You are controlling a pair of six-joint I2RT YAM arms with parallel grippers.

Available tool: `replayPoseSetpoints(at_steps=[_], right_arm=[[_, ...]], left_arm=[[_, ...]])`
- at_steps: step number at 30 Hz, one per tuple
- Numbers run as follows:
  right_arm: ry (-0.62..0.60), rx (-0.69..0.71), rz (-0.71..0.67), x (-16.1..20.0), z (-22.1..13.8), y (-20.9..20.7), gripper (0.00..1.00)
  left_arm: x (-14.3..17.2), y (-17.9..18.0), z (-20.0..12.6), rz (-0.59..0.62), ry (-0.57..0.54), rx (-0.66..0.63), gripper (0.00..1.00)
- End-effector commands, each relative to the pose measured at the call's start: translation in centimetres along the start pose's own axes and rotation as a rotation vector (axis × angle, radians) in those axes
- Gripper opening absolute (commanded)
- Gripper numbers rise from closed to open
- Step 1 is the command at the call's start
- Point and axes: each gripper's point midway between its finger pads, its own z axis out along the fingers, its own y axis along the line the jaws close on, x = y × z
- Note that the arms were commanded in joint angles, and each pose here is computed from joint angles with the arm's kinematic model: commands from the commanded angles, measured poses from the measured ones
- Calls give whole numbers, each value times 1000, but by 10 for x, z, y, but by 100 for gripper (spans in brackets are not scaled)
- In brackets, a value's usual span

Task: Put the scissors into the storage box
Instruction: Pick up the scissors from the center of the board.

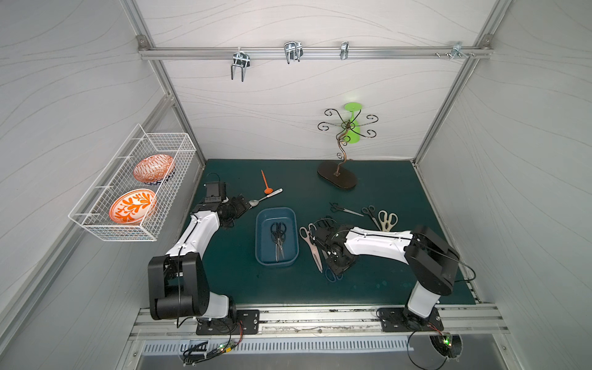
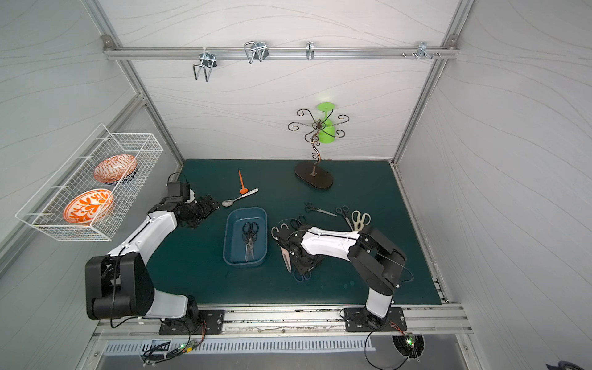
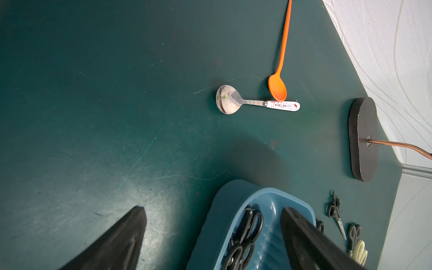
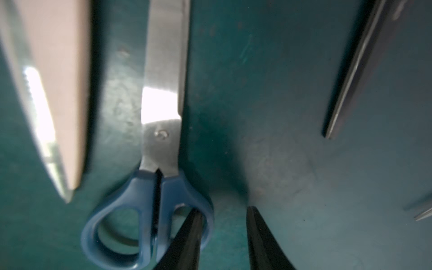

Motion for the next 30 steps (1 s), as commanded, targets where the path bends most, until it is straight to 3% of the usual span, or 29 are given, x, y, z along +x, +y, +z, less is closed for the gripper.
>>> replayPoseSetpoints(at_steps=[1,8,19,27,30], right_arm=[[20,62,3,1,0,-20,36],[-15,-27,-17,-9,-4,-20,35],[33,-153,41,0,10,-12,29],[55,-106,38,4,19,-25,23],[64,-100,43,4,21,-27,15]], left_arm=[[-6,-5,-7,27,-38,11,94],[-6,-5,-7,28,-37,10,94],[-6,-3,-8,32,-41,3,94],[-6,-3,-9,33,-44,-1,94],[-6,-2,-9,36,-45,-6,94]])
